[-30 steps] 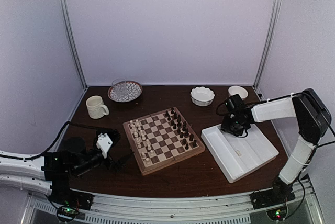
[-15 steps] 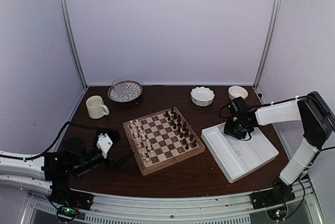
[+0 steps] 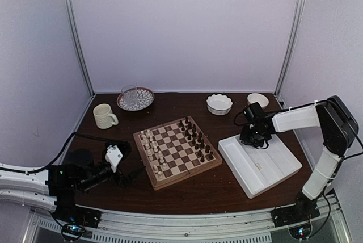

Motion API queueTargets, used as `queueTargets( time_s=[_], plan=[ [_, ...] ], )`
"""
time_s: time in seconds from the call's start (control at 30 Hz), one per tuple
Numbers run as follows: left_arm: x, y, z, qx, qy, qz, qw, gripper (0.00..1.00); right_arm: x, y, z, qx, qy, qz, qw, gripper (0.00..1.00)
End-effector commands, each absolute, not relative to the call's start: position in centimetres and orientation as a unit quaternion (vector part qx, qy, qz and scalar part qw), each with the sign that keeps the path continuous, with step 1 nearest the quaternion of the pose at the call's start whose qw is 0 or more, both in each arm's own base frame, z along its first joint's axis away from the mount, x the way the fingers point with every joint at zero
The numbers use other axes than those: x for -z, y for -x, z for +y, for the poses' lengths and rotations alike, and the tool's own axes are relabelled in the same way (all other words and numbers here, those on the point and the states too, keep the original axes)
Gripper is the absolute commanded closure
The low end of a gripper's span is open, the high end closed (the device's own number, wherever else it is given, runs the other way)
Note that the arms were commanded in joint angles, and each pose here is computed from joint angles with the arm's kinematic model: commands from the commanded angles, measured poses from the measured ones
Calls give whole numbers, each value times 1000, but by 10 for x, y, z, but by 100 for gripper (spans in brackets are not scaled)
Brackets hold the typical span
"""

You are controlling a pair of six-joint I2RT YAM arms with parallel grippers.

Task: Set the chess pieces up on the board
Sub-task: Pick up the bishop from the storage box, then pass from the right arm to the left

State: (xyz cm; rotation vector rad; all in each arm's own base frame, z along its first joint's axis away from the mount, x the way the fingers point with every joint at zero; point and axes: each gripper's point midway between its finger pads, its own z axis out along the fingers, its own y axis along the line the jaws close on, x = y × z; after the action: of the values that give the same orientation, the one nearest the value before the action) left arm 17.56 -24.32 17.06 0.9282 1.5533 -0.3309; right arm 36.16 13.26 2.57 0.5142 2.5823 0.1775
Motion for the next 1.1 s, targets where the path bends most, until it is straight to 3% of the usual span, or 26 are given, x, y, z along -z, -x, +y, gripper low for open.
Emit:
queueTargets(
  time_s=[0.0, 0.1, 0.17, 0.5, 0.77, 1.07],
  plan=[
    [-187, -175, -249, 158, -396, 657, 622, 2, -13, -357, 137, -61, -167, 958, 223, 76],
    [-186, -175, -250, 157, -398, 658, 620, 2, -25, -357, 135, -62, -163, 955, 240, 90],
    [-187, -175, -250, 158, -398, 658, 620, 2, -35, -354, 127, -54, -165, 950, 258, 93],
    [-187, -175, -250, 164, -391, 660, 621, 2, -117, -343, 141, -104, -83, 904, 406, 92],
    [-183, -170, -270, 207, -409, 674, 579, 5, -184, -314, 206, -209, 55, 830, 514, 91],
    [-211, -140, -299, 393, -411, 659, 493, 3, -213, -255, 306, -294, 257, 750, 534, 90]
  ],
)
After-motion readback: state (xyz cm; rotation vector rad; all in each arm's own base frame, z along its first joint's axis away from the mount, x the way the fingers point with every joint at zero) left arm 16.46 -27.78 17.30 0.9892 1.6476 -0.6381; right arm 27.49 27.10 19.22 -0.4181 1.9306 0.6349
